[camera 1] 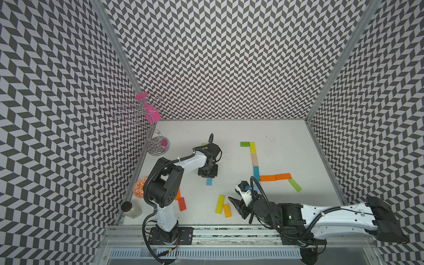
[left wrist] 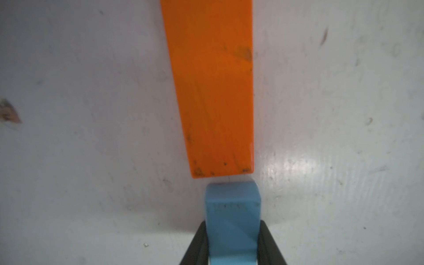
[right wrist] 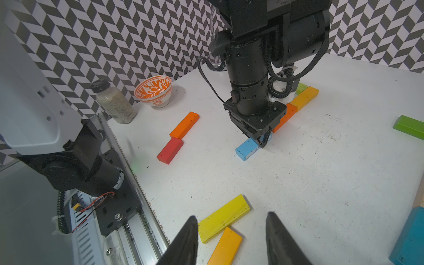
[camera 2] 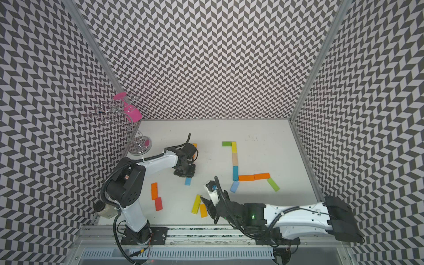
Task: Assemble a giraffe with building blocks
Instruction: Assemble the building block at the center of the board.
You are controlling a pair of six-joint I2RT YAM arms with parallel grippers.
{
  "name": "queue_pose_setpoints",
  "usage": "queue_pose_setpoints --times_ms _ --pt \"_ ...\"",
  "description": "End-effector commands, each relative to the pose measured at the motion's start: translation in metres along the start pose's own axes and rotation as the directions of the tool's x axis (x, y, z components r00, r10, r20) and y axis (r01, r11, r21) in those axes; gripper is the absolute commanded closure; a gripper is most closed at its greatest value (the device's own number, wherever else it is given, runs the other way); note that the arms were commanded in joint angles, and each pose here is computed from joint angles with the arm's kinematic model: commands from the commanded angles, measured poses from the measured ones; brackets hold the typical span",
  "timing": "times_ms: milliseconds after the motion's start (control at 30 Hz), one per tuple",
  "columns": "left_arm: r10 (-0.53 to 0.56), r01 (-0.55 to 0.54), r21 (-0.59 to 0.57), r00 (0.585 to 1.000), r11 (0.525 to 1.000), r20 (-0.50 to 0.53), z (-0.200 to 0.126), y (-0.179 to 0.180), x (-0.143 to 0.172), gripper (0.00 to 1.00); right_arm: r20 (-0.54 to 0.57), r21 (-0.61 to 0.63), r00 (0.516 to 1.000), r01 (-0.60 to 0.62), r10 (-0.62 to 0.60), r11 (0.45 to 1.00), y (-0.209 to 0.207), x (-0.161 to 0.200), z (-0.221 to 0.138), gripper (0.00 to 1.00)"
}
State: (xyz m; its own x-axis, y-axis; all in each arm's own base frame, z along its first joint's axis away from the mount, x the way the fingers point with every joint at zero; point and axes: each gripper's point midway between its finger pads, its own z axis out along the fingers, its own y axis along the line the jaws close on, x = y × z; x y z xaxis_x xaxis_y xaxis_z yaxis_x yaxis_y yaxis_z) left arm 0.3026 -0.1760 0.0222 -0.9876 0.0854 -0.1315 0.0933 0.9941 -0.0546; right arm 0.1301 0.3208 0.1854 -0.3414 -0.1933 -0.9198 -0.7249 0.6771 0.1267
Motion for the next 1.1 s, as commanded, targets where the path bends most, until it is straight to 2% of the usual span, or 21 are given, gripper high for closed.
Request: queue_pose_setpoints --times_ms 0,167,333,400,767,1067 --pt "-0.027 0.028 -0.026 1.0 0.999 0.01 0.003 0.007 -0.009 0.71 0.034 -0.006 0.999 -0.027 0.027 1.0 -0.001 -0.009 -0.003 0.53" --pt "-0.033 0.034 -0.028 0.999 0.999 0.008 0.005 0.006 -0.013 0.69 0.035 -0.001 0.999 -0.03 0.03 1.0 -0.003 -0.009 -0.003 0.53" --pt "-0.035 0.035 -0.03 0.999 0.999 0.012 0.002 0.006 -0.014 0.48 0.035 0.0 0.999 -0.036 0.036 0.999 -0.005 -0.008 -0.004 0.53" --pt "-0.036 0.037 -0.03 0.999 0.999 0.017 0.0 0.006 -0.014 0.47 0.033 -0.001 0.999 -0.037 0.037 0.999 -0.005 -0.007 -0.003 0.53" --pt "-0.026 0.026 -0.005 0.999 1.0 0.024 -0.006 0.0 -0.014 0.58 0.024 -0.013 0.999 -0.034 0.034 0.999 -0.002 -0.006 0.001 0.54" --pt "-0.025 0.025 -0.004 0.999 1.0 0.029 -0.006 0.0 -0.016 0.6 0.02 -0.015 0.999 -0.035 0.036 0.999 -0.001 -0.006 0.001 0.54"
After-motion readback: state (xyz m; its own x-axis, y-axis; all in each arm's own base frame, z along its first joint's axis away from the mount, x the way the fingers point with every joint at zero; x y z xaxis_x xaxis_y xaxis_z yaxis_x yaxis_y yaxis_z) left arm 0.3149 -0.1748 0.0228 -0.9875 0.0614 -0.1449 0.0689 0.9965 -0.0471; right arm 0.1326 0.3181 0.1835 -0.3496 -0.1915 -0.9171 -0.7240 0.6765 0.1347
